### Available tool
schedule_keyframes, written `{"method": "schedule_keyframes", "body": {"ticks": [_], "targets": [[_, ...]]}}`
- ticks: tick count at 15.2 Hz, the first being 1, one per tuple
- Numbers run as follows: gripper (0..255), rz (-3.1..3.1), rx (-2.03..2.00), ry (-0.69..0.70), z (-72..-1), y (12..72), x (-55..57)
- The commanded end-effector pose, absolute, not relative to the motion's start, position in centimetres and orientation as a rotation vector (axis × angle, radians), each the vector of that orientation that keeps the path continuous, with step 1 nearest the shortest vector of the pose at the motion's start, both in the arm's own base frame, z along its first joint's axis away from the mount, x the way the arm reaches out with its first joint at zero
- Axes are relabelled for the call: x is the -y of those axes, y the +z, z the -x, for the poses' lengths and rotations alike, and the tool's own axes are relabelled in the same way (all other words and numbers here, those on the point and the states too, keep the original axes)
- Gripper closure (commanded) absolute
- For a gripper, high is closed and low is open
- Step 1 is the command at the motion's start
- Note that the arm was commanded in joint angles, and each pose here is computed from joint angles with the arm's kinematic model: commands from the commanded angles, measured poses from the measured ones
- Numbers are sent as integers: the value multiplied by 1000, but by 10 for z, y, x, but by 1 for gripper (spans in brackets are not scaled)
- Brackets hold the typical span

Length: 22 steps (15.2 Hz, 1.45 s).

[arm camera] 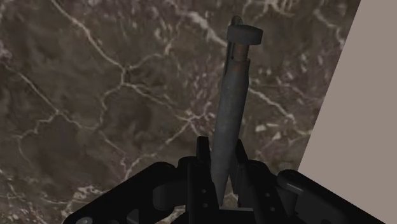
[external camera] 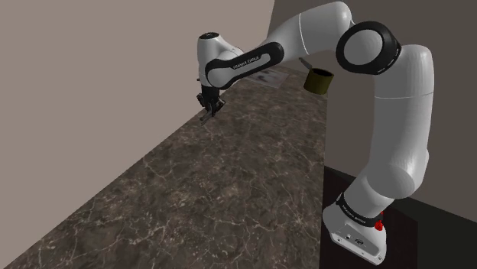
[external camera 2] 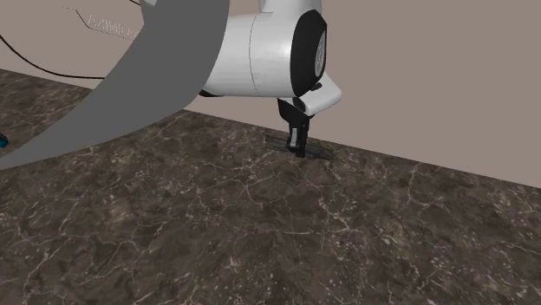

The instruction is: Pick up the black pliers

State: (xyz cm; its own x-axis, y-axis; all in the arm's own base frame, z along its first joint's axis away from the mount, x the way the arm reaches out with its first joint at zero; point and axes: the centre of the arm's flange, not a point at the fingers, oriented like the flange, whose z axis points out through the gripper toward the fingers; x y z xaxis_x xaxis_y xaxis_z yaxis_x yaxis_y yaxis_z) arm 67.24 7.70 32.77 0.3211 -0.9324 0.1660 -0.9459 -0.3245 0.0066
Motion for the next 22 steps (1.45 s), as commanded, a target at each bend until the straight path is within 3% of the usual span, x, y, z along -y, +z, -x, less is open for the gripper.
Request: {"method": "schedule_keyframes", "body": {"ticks": [1,22], "targets": [[255,-2469,1762,200,-672,328,-77],[255,-2469,1762,200,-672,407,-77]]}}
